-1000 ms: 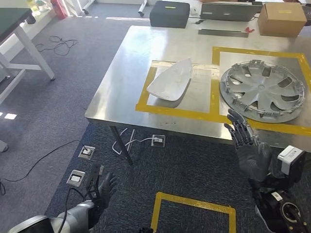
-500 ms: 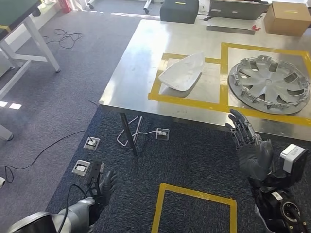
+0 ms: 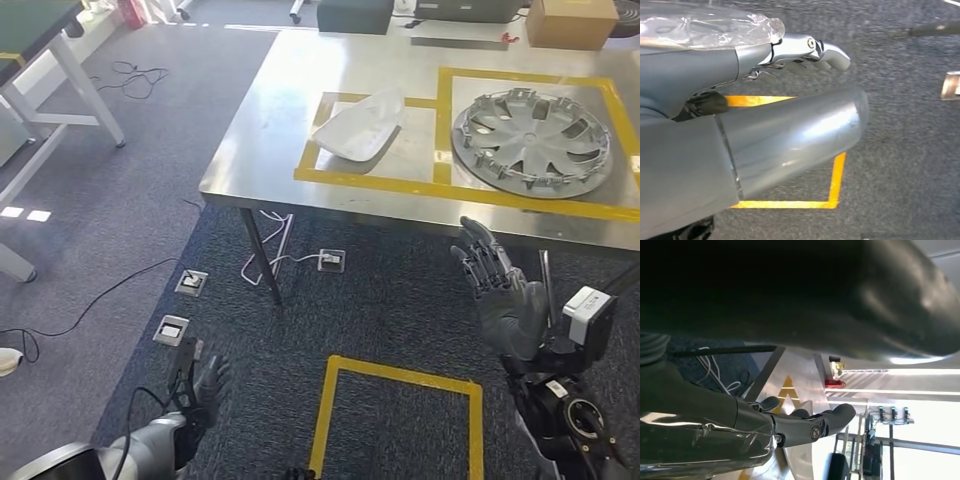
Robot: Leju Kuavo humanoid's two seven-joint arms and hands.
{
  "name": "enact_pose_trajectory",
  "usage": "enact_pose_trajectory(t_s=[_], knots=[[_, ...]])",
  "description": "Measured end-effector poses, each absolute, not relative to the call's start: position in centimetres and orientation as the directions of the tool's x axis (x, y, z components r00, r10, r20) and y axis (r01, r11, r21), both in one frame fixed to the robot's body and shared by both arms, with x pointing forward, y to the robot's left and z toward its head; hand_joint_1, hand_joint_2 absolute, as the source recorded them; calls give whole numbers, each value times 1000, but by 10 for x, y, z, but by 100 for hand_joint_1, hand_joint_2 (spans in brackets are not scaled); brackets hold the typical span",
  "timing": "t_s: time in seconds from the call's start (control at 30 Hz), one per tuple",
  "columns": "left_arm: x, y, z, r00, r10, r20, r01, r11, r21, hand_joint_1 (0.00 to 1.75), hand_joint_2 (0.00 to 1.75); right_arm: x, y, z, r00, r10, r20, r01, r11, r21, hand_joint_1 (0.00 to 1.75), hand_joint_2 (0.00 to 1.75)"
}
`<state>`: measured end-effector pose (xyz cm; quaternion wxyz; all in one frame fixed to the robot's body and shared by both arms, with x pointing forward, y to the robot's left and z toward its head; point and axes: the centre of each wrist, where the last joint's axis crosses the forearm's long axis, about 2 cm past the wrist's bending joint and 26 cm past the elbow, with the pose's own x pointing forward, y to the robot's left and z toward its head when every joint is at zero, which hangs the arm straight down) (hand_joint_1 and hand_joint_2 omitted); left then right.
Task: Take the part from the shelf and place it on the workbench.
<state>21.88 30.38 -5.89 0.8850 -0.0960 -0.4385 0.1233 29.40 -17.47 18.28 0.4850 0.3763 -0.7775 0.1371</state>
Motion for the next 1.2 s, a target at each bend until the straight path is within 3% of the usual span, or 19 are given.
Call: enact_pose_trajectory(t_s=[1.2], knots=[[219,304,-59,587,291,755,-132,955,-266,0,0,294,-172,175,-227,-451,863,-692,698,183,0,0]])
